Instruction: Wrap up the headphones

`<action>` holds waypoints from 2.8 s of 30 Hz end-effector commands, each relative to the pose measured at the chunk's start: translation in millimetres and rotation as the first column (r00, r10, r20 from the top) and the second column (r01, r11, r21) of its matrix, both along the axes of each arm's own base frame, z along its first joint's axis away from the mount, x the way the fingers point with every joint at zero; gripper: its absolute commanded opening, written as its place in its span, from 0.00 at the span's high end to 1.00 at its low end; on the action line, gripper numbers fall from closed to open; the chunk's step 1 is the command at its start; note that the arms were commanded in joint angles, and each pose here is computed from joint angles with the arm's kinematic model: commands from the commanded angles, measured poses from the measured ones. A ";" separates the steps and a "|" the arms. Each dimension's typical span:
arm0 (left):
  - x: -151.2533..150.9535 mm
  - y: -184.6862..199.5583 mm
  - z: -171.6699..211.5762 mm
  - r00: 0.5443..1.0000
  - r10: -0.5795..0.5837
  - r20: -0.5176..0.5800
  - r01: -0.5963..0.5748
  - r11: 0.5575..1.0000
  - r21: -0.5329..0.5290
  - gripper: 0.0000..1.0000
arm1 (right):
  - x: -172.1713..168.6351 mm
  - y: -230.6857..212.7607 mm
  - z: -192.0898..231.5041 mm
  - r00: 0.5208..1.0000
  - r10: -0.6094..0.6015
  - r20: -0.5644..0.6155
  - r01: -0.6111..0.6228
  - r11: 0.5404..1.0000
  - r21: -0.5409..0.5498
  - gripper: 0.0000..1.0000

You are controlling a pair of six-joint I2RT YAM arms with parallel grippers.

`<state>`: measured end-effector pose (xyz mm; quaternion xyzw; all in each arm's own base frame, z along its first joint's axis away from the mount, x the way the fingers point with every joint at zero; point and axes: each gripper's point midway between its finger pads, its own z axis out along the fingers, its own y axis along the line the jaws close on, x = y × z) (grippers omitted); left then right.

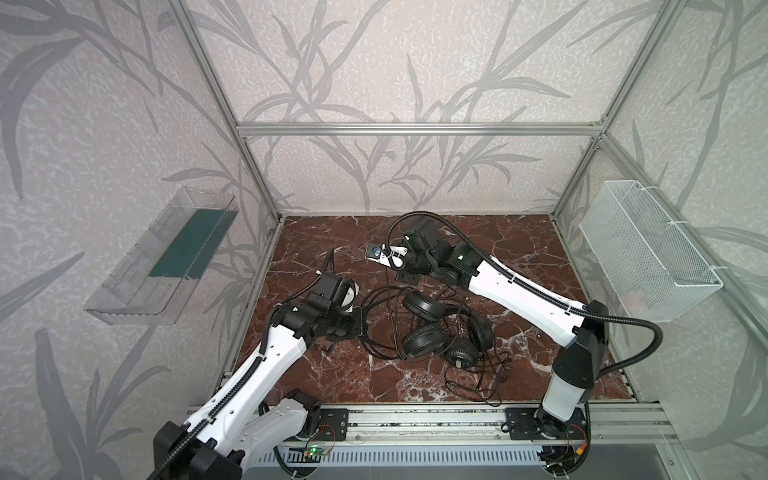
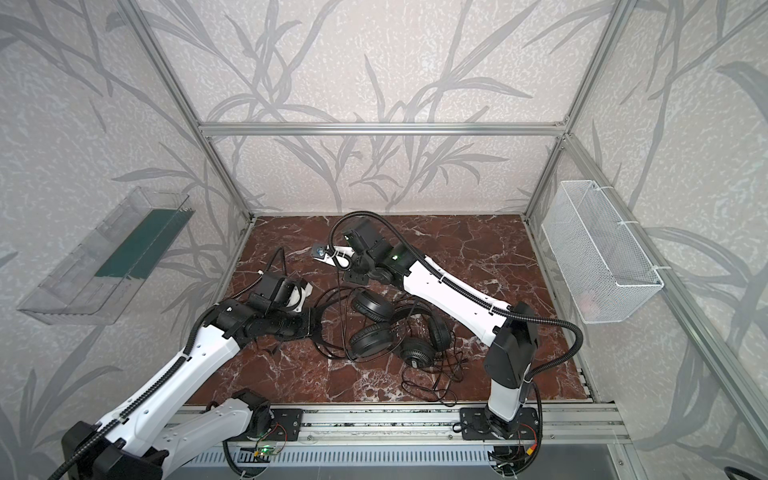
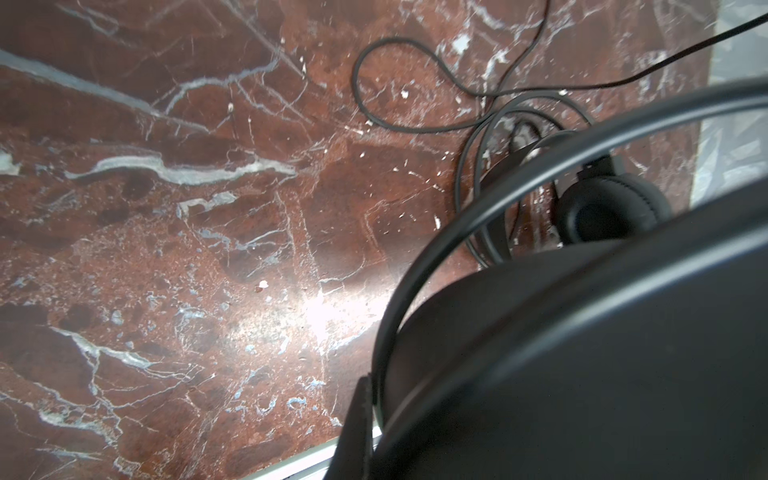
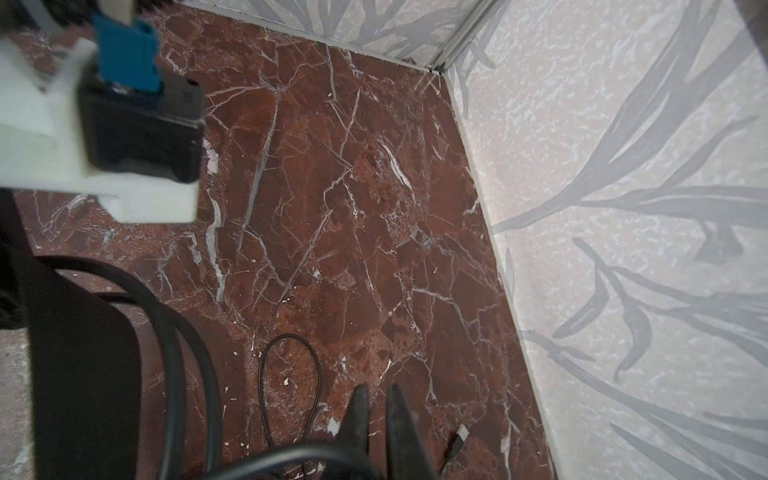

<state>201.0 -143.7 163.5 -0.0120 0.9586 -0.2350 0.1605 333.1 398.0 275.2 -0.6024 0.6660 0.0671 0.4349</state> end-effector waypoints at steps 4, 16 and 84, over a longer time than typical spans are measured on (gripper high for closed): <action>-1.0 -7.2 41.5 0.996 -0.022 0.092 0.028 0.997 -0.067 1.00 | 13.9 -7.6 24.7 0.995 -0.043 -0.087 0.056 0.987 0.148 0.85; -2.7 4.2 72.4 0.992 0.003 0.126 0.001 1.000 -0.028 1.00 | 23.3 -21.4 23.6 0.983 -0.061 -0.174 0.100 0.969 0.228 0.74; -2.2 45.6 148.1 0.973 0.135 0.188 -0.153 0.984 0.088 1.00 | 88.4 -82.4 -152.3 0.795 -0.170 -0.582 0.474 0.774 0.420 0.37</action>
